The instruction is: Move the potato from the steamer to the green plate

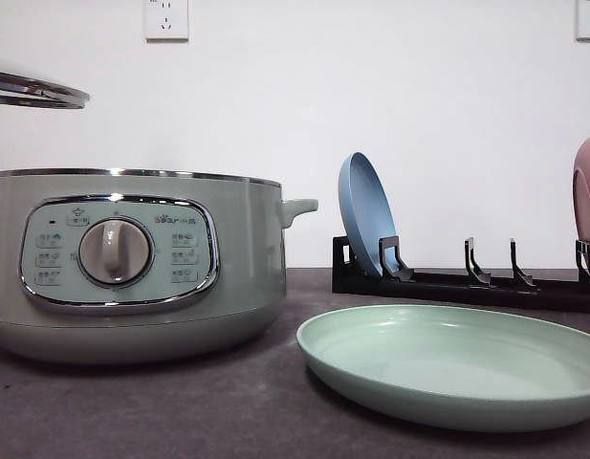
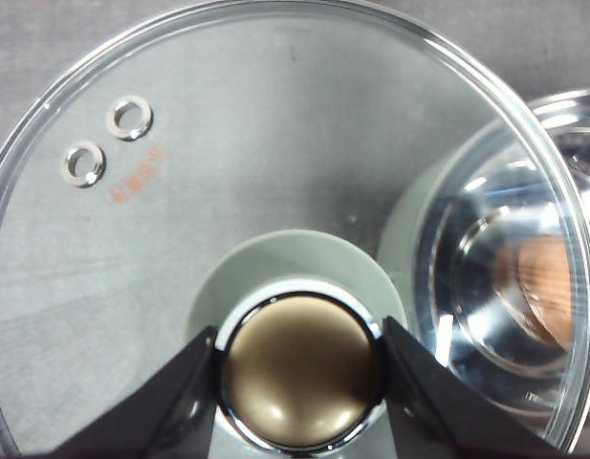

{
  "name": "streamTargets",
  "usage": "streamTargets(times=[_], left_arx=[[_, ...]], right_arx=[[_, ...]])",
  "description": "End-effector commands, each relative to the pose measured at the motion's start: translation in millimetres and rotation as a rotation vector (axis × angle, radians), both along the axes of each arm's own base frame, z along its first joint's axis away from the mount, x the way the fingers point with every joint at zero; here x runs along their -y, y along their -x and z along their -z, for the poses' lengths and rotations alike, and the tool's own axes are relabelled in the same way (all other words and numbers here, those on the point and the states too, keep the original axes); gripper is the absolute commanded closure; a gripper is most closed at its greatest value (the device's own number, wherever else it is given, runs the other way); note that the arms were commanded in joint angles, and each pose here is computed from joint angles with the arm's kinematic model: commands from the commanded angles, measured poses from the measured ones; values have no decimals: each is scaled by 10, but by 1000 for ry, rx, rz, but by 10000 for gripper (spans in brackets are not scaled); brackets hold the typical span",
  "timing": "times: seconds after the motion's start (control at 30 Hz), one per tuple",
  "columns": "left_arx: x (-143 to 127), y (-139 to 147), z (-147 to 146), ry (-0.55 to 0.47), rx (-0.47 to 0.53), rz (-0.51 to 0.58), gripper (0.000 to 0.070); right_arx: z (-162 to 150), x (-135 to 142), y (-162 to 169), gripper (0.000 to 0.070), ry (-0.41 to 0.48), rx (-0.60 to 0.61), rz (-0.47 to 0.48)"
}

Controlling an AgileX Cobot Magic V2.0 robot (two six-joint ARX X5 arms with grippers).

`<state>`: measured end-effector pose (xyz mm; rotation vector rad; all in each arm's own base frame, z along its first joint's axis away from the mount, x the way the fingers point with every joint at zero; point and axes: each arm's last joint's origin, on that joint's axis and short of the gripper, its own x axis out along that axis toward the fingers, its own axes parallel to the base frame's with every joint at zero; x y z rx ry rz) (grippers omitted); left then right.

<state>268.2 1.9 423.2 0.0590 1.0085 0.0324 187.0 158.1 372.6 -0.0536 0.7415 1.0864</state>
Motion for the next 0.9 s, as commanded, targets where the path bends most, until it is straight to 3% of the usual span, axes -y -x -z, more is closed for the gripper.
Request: streamTargets(times=[0.0, 0.23, 0.37, 0.6, 0.87], left_arx=[[-18, 12, -117, -8, 70, -1, 699], [-77, 12, -119, -9, 72, -23, 699], [-106, 12, -119, -9, 74, -33, 699], [-107, 11, -120, -9, 74, -33, 699], [-107, 12, -120, -8, 74, -34, 699]], right_arx=[[-14, -58, -50, 314, -14, -11, 15], [-5, -264, -230, 268, -29, -4, 29], [-55, -488, -433, 199, -14, -17, 18], [-29, -998, -866, 191, 40, -7, 9], [301, -1511, -1182, 190, 125, 7, 38]])
